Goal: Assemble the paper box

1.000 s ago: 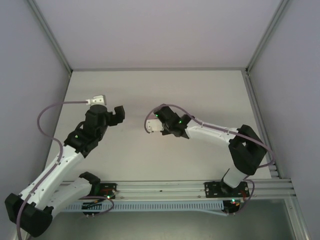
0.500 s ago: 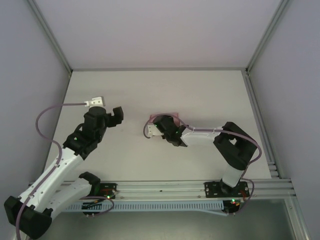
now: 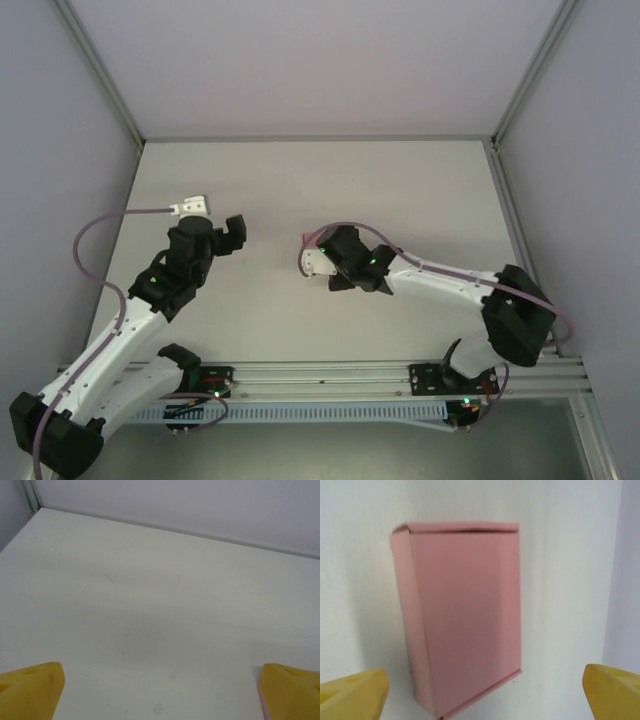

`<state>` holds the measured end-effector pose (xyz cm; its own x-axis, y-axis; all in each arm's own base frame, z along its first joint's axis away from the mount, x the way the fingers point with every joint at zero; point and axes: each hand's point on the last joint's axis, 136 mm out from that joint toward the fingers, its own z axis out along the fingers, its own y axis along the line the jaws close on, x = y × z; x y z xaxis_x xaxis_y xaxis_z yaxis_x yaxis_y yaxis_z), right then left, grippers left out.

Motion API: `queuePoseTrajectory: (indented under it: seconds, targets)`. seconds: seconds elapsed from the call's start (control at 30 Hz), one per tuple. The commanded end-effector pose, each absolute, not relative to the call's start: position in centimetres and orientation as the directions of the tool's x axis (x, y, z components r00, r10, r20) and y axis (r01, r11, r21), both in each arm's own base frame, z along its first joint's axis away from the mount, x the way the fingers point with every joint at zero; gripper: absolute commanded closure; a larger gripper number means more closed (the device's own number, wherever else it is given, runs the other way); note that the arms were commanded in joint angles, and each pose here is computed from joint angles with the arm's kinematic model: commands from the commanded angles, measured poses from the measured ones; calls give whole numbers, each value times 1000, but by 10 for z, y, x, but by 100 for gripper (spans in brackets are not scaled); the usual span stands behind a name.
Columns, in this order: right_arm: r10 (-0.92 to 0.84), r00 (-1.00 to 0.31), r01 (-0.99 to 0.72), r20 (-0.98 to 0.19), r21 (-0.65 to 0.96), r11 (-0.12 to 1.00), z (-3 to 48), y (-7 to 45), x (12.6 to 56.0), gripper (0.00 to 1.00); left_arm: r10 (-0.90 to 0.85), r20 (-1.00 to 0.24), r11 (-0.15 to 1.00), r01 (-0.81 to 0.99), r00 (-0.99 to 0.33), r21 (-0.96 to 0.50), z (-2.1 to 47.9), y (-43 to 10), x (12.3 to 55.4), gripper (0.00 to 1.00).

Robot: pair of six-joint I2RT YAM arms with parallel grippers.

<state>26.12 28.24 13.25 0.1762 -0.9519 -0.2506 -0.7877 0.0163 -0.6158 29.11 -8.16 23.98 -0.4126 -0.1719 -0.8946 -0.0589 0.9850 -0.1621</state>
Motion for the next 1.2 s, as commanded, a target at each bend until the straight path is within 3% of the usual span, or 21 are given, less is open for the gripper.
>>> queuePoseTrajectory:
  seconds: [0.0, 0.07, 0.13, 0.2, 0.3, 0.5, 0.7, 1.07, 1.17]
  targets:
    - [-917, 136, -850, -374, -520, 86, 167, 277, 231, 0, -161, -938, 986, -89, -308, -140, 262, -70, 296, 0]
    - [-875, 103, -797, -472, -566, 212, 199, 269, 240, 0, -131, -952, 988, -118, -275, -102, 268, -63, 300, 0]
    - [-787, 26, -686, -616, -584, 434, 233, 251, 264, 0, -70, -974, 983, -179, -216, -31, 268, -51, 306, 0]
    - [-623, -86, -571, -777, -474, 670, 258, 216, 292, 0, -10, -985, 971, -235, -171, 31, 259, -38, 313, 0]
    - [-367, -191, -357, -910, -284, 890, 262, 149, 328, 0, 21, -985, 963, -261, -172, 66, 234, -21, 322, 0]
    - [-181, -114, -155, -977, -163, 974, 206, 78, 349, 0, 75, -985, 956, -271, -152, 115, 183, 9, 331, 0]
    - [-114, -225, -106, -968, -92, 990, 144, 47, 361, 0, 46, -988, 963, -256, -150, 84, 150, 21, 335, 0]
    - [34, -167, -54, -985, 44, 998, 109, 13, 381, 0, 85, -996, 981, -174, -36, 90, 134, 19, 352, 0]
    - [75, -324, 18, -943, 73, 997, 93, -3, 391, 0, 50, -992, 982, -175, -113, 69, 126, 23, 367, 0]
